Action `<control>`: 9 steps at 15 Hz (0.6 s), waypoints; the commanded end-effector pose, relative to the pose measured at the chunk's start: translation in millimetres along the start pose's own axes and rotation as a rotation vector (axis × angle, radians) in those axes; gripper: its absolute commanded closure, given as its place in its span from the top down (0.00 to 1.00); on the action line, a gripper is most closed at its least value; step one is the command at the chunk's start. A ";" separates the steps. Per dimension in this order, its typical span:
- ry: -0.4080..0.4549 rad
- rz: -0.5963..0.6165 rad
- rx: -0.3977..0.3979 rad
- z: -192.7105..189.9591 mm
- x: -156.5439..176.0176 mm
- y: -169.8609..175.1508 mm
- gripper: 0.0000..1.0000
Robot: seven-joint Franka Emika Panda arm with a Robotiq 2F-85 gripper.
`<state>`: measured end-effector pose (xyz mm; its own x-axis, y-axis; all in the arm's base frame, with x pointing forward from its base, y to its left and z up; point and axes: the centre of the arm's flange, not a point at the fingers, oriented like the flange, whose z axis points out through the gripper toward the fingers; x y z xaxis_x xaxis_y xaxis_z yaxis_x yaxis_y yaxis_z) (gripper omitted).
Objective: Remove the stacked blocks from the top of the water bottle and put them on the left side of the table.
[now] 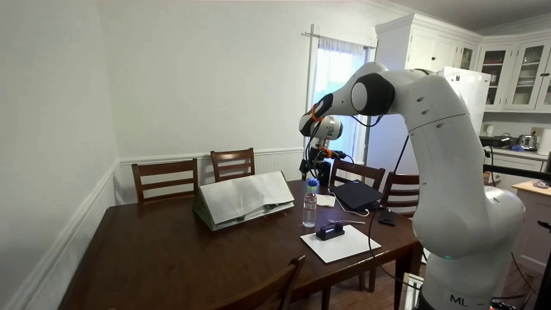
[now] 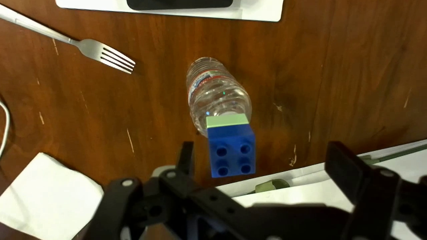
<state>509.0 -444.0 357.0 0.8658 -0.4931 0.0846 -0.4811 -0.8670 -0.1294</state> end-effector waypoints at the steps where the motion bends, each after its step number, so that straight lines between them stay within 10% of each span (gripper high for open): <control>1: 0.006 -0.009 0.007 11.1 17.4 9.7 1.00; 3: -0.008 -0.007 0.011 18.0 18.6 10.0 1.00; 9: -0.035 0.010 -0.011 16.8 13.1 8.6 0.44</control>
<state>519.9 -450.5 332.3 0.8691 -0.4908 0.0619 -0.4808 -0.8675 -0.1272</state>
